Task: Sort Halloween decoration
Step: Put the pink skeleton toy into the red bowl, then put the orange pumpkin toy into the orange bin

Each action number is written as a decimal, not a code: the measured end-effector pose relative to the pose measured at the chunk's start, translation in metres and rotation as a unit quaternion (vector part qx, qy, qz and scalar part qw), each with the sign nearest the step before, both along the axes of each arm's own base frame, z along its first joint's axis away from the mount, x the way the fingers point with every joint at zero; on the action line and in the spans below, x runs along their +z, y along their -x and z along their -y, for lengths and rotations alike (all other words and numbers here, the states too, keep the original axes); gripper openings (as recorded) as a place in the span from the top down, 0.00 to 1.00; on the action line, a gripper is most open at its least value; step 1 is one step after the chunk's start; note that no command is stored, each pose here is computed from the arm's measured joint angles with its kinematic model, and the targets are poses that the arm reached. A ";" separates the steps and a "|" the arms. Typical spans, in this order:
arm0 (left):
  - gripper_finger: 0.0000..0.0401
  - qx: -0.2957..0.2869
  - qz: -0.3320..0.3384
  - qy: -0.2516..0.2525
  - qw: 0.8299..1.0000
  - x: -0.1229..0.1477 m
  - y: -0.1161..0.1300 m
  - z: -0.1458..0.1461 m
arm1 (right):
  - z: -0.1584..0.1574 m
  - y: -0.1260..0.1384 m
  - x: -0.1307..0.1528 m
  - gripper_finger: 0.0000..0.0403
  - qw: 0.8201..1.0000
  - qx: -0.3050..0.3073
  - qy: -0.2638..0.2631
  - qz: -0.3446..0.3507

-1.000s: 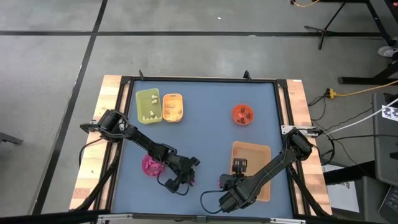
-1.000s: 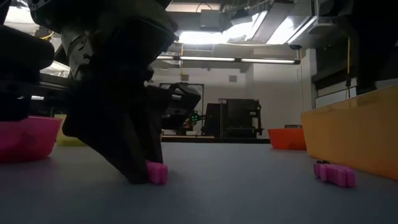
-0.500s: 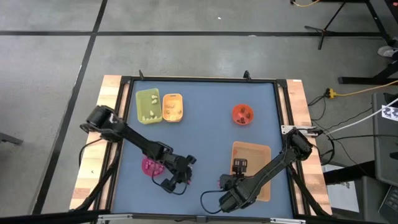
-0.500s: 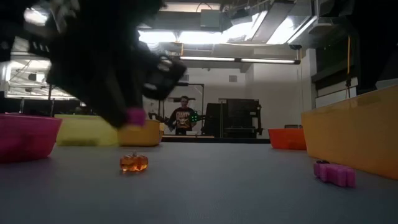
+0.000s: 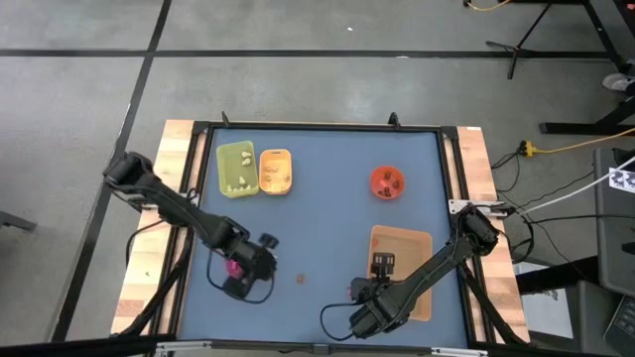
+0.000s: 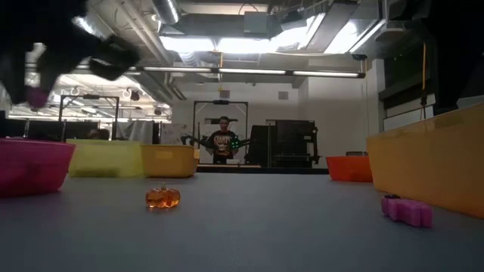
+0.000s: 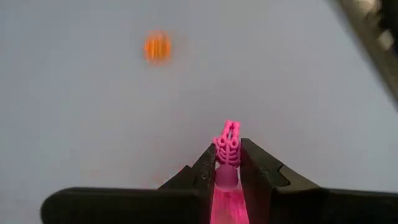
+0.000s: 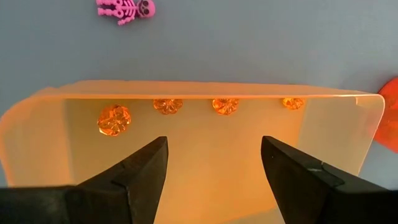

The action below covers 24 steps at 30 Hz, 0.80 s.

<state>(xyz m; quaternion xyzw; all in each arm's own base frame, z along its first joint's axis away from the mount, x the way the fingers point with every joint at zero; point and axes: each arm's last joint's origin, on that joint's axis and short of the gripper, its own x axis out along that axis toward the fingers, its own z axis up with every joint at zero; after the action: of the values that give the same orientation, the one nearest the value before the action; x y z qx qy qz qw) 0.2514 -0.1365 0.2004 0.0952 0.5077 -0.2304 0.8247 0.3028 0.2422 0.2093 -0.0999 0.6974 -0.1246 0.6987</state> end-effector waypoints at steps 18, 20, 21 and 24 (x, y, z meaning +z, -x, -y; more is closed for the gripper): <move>0.82 0.124 -0.139 -0.129 0.974 -0.001 0.046 -0.007 | -0.001 0.001 0.005 0.36 1.000 0.013 -0.018 -0.021; 0.78 0.135 -0.141 -0.125 0.973 -0.001 0.046 -0.007 | -0.002 0.000 0.010 0.36 0.999 0.019 -0.021 -0.022; 0.76 0.141 -0.141 -0.124 0.972 -0.001 0.046 -0.007 | -0.002 -0.001 0.012 0.36 0.999 0.019 -0.024 -0.019; 0.71 0.147 -0.142 -0.122 0.971 -0.001 0.046 -0.007 | -0.002 -0.005 0.023 0.36 0.999 0.017 -0.034 -0.007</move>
<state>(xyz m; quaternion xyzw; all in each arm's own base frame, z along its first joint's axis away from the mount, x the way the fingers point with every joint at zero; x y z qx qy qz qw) 0.2050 -0.1299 0.1992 0.0858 0.6524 -0.0543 0.7510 0.3077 0.2447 0.2322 -0.0889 0.7045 -0.0882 0.6986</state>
